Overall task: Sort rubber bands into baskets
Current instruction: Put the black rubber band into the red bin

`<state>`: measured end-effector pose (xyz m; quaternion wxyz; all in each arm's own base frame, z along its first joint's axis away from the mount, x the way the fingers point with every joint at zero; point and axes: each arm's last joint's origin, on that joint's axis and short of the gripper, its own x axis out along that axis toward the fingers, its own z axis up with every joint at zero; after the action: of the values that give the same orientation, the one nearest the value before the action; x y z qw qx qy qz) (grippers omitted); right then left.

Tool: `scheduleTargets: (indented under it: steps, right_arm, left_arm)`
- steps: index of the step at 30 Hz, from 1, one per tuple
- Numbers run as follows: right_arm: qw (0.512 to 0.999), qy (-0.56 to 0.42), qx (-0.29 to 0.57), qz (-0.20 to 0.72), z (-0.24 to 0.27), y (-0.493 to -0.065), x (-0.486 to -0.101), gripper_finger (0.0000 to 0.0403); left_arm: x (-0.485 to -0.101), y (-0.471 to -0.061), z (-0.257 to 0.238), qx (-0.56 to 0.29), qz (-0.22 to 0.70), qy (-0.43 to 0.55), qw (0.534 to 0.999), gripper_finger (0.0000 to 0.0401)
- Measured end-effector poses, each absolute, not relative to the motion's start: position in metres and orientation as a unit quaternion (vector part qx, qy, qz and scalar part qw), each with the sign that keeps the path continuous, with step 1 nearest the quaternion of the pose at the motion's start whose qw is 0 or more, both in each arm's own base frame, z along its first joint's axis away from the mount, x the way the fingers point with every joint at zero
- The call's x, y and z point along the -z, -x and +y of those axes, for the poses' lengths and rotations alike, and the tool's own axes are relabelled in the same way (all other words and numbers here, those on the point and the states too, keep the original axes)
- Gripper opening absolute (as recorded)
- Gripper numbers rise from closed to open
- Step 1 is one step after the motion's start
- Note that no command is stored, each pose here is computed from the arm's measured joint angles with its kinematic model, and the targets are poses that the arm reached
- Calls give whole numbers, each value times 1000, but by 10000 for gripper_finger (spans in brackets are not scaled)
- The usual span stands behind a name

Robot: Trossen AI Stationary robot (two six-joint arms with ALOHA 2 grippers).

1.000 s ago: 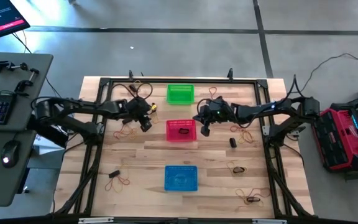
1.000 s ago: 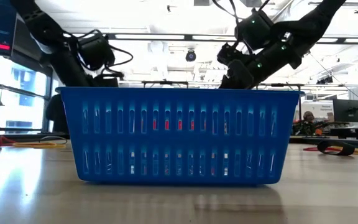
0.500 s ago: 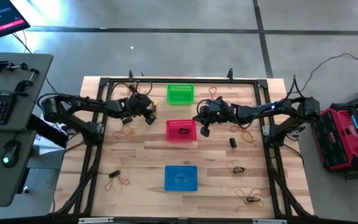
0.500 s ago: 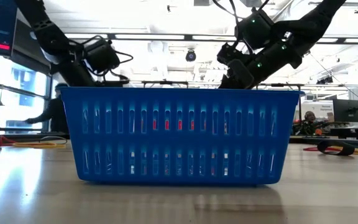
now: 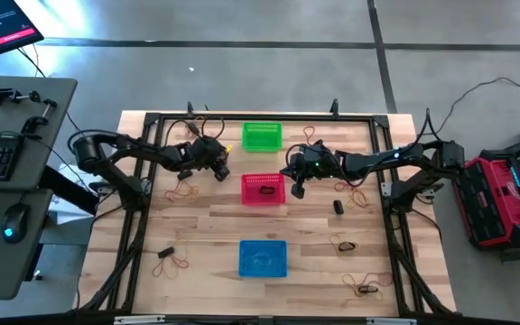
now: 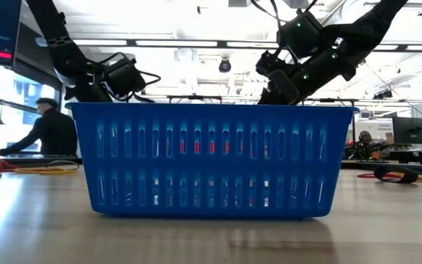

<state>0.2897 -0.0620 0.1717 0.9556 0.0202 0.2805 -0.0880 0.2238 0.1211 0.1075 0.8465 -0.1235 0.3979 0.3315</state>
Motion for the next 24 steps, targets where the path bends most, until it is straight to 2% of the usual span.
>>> scheduleTargets:
  steps: [3, 11, 19, 24]
  right_arm:
    - [956, -20, 88, 280, -62, -290, -172, 0]
    - [956, -20, 88, 281, -62, -290, -172, 0]
    - [955, -20, 88, 282, -62, -290, -171, 0]
    - [952, -22, 88, 291, -62, -289, -170, 0]
  left_arm:
    - [-106, -224, 123, -340, 399, 112, 844, 127]
    - [-112, -226, 125, -343, 386, 80, 853, 11]
    - [-124, -226, 120, -324, 375, 52, 867, 3]
    - [-146, -232, 106, -233, 330, 47, 914, 2]
